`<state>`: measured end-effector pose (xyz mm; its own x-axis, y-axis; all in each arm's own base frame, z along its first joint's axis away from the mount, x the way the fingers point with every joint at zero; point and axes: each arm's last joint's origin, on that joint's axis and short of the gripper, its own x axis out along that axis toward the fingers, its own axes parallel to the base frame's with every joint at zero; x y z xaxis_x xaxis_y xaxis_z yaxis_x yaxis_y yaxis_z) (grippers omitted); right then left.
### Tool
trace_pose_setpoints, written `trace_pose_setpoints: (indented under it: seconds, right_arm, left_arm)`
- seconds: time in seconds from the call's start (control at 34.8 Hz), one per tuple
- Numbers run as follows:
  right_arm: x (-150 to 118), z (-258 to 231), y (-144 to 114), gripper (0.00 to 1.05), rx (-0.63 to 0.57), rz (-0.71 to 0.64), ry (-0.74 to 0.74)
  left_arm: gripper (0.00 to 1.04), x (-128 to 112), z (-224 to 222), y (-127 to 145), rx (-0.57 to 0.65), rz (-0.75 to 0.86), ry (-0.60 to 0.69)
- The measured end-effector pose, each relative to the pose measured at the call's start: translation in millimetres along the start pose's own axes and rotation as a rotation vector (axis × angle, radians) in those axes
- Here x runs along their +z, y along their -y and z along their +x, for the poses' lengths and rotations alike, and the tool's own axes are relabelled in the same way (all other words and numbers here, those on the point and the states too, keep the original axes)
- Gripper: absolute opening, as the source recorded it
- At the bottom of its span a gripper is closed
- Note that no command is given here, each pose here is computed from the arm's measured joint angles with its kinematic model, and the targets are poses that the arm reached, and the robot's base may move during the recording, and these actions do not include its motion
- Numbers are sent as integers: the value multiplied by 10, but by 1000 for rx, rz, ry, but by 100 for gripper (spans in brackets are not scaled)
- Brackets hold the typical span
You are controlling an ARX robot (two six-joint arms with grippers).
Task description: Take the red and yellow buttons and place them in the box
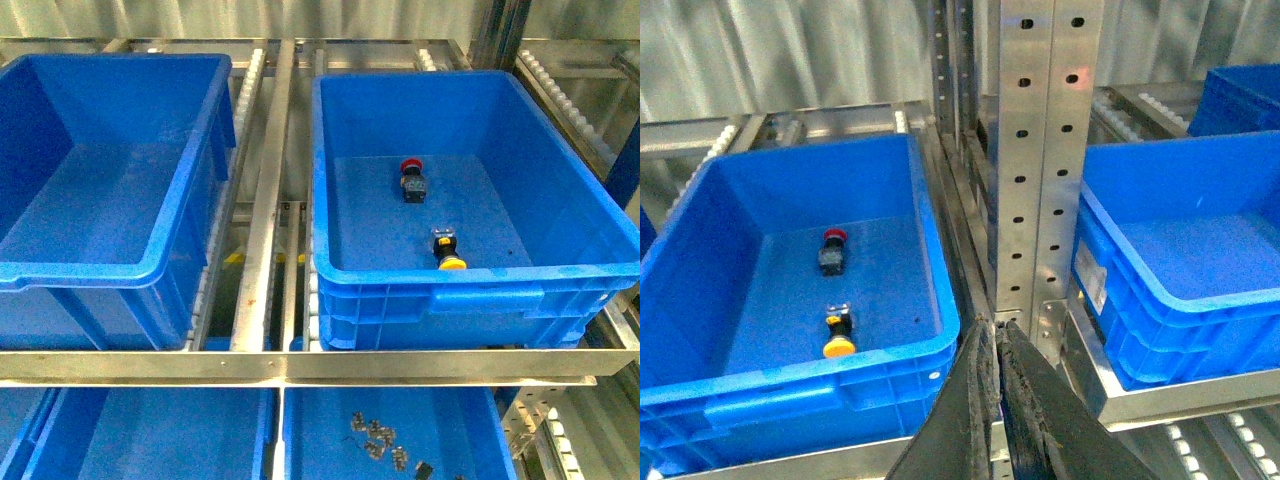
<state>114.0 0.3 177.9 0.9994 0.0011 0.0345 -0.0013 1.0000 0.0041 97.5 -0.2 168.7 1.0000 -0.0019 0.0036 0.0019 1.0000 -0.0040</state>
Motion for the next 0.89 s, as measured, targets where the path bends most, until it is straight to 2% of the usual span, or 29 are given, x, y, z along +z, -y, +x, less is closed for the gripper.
trace_pose_setpoints:
  seconds: [0.69,0.81,0.89]
  right_arm:
    - [-29,-182,0,3,3,0,-5]
    - [-29,-182,0,19,3,-2,-5]
    - [-29,-182,0,40,3,-1,-5]
  left_arm:
    - [97,0,0,0,0,0,0]
    - [97,0,0,0,0,0,0]
    - [97,0,0,0,0,0,0]
